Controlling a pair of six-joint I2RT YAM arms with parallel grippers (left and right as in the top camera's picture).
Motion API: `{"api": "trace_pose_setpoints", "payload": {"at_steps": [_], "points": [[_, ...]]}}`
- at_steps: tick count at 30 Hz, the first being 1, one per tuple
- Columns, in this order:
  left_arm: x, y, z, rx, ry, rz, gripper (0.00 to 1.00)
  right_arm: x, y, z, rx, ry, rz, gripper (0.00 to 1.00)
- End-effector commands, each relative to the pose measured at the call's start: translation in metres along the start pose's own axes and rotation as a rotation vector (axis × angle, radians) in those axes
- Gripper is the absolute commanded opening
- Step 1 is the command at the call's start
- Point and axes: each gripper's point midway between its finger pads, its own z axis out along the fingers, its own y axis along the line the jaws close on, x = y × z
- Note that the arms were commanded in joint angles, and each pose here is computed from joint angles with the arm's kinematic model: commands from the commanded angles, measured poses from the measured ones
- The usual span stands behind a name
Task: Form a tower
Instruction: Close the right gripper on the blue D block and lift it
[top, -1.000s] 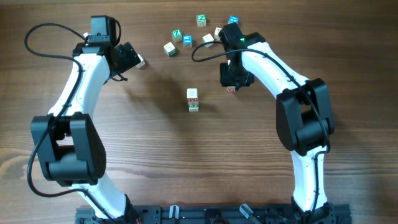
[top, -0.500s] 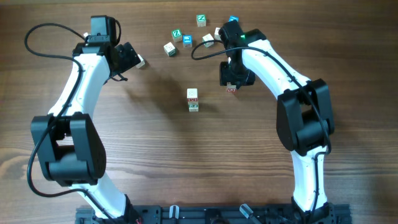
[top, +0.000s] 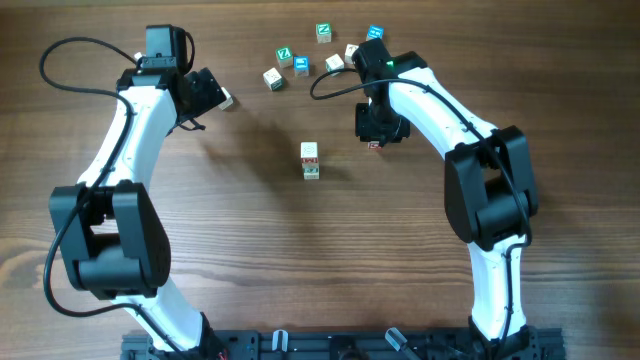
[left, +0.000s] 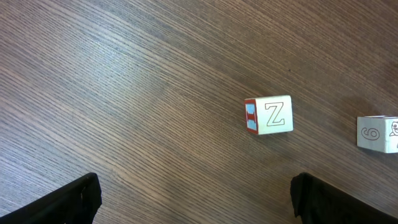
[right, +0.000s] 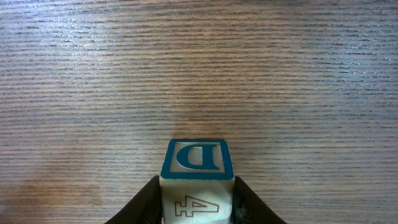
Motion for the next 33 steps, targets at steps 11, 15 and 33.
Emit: {"api": "trace_pose_setpoints", "payload": {"at_steps": [11, 15, 33], "points": [[0.004, 0.0027, 0.0059, -0.015, 0.013, 0.007, 1.0, -0.0037, -0.0034, -0.0072, 0.026, -0.034, -0.055, 0.4], [0.0041, 0.0027, 0.0059, -0.015, 0.013, 0.007, 1.0, -0.0032, -0.0042, -0.0072, 0.03, -0.032, -0.054, 0.4], [0.004, 0.0027, 0.0059, -0.015, 0.013, 0.007, 1.0, -0.0049, -0.0036, -0.0147, 0.03, -0.033, -0.027, 0.45]]}}
